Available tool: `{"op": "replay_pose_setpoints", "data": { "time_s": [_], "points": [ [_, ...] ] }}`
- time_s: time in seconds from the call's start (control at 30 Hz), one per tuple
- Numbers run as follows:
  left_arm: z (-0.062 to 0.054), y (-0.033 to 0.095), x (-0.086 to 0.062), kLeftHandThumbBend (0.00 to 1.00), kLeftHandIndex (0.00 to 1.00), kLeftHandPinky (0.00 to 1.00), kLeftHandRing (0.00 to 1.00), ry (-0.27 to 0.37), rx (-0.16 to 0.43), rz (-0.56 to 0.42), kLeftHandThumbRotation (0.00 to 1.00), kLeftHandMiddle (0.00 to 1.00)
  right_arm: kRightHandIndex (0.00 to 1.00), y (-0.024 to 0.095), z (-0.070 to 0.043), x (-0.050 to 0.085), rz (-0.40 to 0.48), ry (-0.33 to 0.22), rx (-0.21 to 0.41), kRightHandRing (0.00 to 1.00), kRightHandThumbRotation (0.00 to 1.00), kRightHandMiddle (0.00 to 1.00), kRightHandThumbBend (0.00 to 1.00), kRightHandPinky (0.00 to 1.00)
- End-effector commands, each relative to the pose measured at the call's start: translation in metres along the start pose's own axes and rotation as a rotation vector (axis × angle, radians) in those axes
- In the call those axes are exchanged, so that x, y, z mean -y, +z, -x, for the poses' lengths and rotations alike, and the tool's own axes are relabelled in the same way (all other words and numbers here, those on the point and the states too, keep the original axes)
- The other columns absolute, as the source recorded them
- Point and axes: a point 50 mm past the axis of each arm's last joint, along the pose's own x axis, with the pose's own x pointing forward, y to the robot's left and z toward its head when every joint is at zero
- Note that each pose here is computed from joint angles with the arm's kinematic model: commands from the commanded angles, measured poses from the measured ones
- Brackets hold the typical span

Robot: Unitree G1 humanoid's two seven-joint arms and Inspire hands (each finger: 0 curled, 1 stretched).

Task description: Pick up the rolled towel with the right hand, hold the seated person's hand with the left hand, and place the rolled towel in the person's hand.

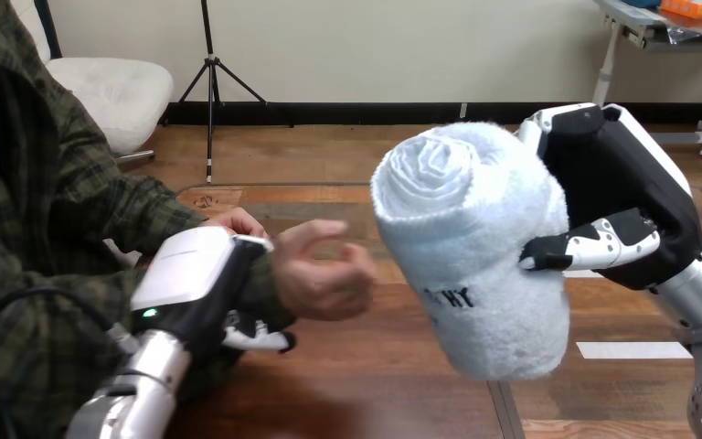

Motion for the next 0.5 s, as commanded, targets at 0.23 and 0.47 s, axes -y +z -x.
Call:
{"op": "replay_pose_setpoints", "data": {
  "time_s": [0.23, 0.47],
  "points": [
    [-0.013, 0.037, -0.005, 0.93, 0.50, 0.42, 0.45, 0.040, 0.128, 0.023, 0.00, 0.49, 0.27, 0.013, -0.025, 0.007, 0.093, 0.040, 0.078, 0.23, 0.00, 0.27, 0.74, 0.17],
    [-0.012, 0.046, -0.007, 0.94, 0.50, 0.41, 0.45, 0.057, 0.160, 0.040, 0.00, 0.49, 0.27, 0.011, -0.024, 0.008, 0.097, 0.046, 0.062, 0.23, 0.00, 0.28, 0.74, 0.17]
  ]
}}
